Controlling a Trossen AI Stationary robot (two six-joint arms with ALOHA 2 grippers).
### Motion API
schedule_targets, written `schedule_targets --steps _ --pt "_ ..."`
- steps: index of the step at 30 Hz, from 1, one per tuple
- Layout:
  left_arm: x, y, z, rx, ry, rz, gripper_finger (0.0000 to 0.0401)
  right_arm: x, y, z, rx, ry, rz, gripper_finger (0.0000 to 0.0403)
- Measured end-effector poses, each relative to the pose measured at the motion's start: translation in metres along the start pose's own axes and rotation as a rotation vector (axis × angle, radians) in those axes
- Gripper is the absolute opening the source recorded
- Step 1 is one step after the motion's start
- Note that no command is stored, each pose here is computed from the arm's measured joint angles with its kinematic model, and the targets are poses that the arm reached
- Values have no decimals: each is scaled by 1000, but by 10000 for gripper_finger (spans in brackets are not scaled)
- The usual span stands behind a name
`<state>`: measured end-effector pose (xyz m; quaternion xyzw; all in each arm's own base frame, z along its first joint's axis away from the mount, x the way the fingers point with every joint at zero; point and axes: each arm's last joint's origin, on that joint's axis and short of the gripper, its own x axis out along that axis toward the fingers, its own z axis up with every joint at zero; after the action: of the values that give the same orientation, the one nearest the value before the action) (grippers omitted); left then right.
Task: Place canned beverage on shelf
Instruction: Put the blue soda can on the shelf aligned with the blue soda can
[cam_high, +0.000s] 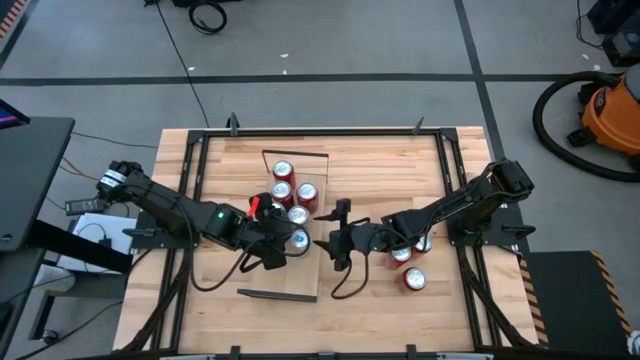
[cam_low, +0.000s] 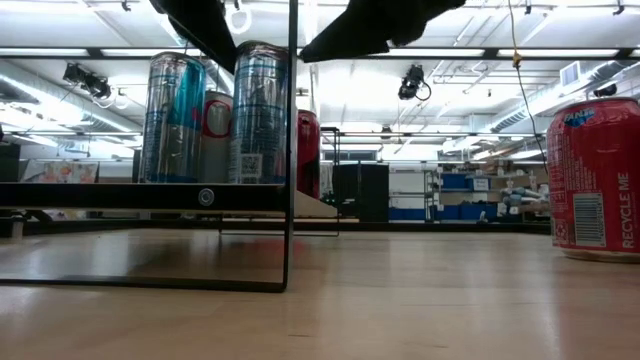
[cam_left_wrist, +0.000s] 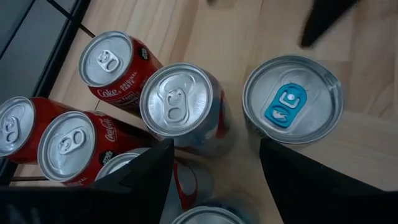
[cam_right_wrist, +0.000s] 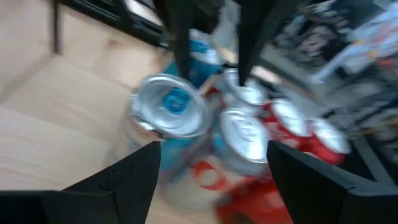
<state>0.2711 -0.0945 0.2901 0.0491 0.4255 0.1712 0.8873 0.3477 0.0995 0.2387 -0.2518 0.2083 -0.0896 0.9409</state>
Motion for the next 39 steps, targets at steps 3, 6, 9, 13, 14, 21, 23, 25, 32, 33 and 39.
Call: schedule_targets --steps 3,6,9,13,14,21,23,25,32,33,39 --pt "-5 -2 0 13 3 -12 249 -3 0 2 -43 9 -53 304" --pt "-7 -5 0 14 14 -57 249 -1 -2 0 -39 18 -56 304" --pt "-6 -5 0 7 22 -75 249 3 -8 -2 -19 23 -48 304" --pt "-3 -8 1 4 22 -76 249 7 -14 -4 18 14 -22 304" --pt "-1 -8 1 9 27 -74 249 8 -15 -5 26 11 -10 304" --pt "9 -7 2 10 51 -51 249 9 -14 -4 58 -15 74 304" --pt "11 -5 2 5 54 -41 249 7 -10 -3 60 -22 89 304" --pt "12 -3 3 -3 49 -27 249 5 -6 -2 63 -28 107 304" --pt "13 -2 4 -6 48 -21 249 1 -2 -2 46 -7 85 304" --pt "13 -2 3 -4 57 -30 249 1 -2 -3 37 2 77 304" --pt "9 -6 0 -5 98 -104 249 1 0 -8 34 51 91 304"
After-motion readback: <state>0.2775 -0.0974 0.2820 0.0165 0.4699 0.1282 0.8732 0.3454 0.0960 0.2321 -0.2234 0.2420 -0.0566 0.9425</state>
